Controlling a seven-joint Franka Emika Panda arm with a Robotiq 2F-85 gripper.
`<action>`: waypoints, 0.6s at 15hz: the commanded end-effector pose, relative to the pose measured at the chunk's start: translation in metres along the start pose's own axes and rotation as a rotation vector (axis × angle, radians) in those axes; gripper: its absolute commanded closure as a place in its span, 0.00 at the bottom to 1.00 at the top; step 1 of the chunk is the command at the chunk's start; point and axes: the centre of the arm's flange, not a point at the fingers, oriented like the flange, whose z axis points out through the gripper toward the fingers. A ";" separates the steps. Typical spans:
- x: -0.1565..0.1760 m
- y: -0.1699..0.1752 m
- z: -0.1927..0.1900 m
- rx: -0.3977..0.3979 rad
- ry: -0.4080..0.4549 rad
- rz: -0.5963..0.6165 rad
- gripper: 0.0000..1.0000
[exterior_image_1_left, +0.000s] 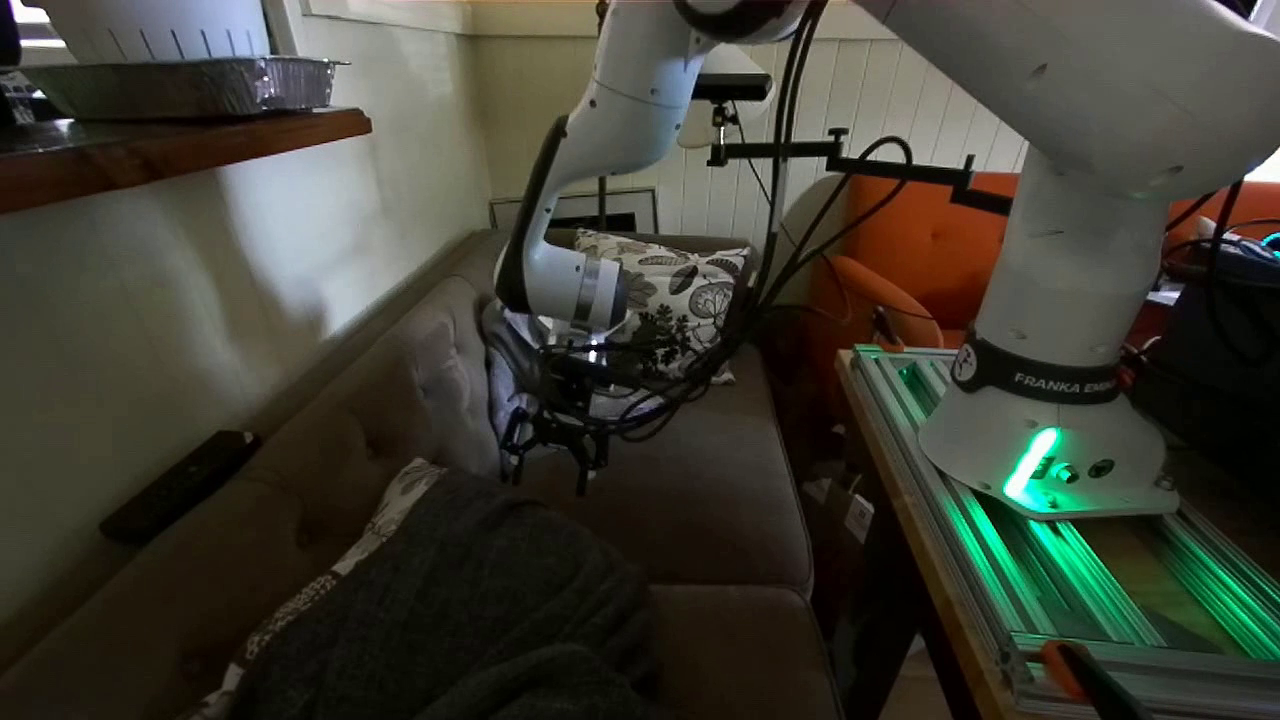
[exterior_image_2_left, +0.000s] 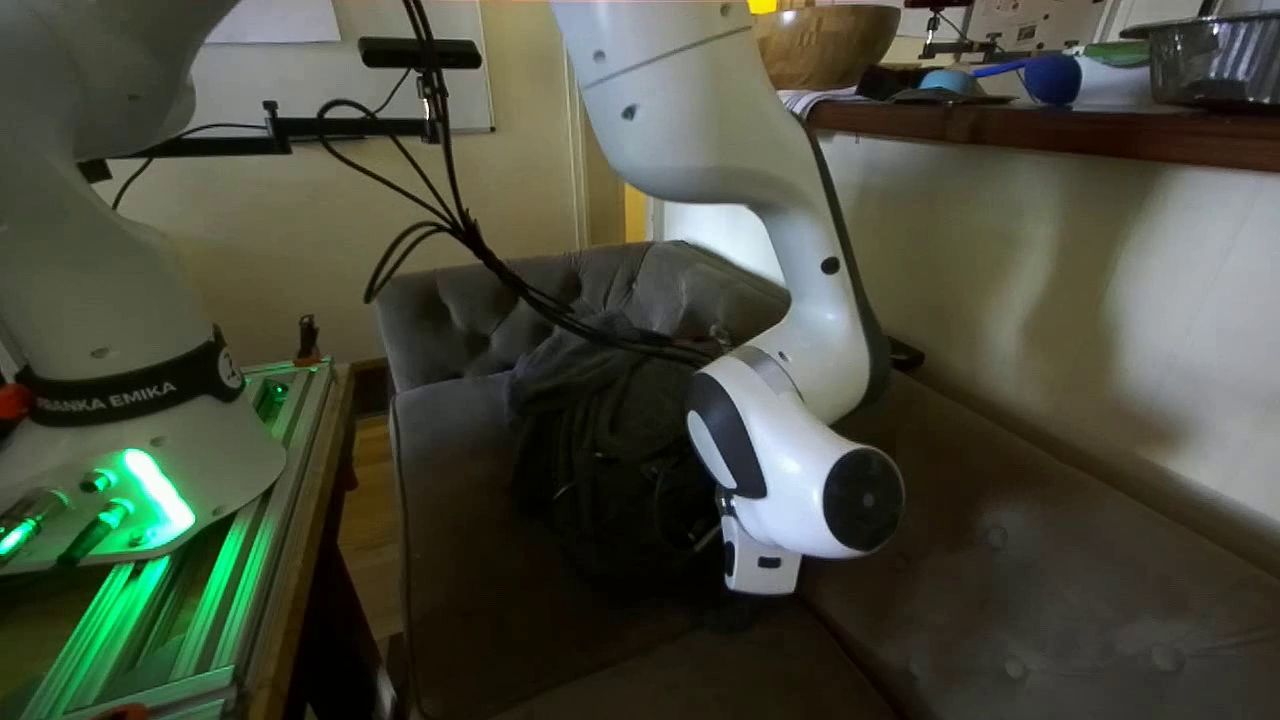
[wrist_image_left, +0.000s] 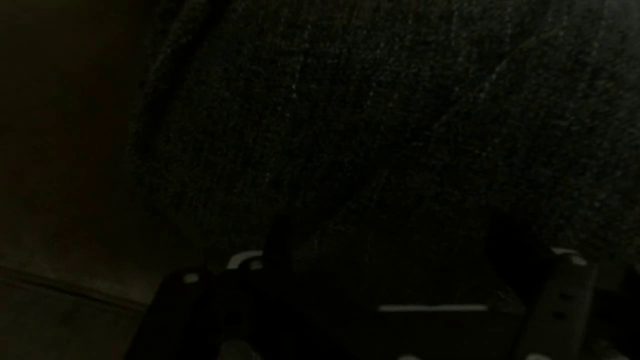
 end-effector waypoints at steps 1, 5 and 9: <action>0.054 -0.016 0.032 0.021 -0.082 0.136 0.00; 0.085 0.002 0.040 0.090 -0.070 0.305 0.00; 0.107 0.021 0.050 0.077 -0.076 0.436 0.00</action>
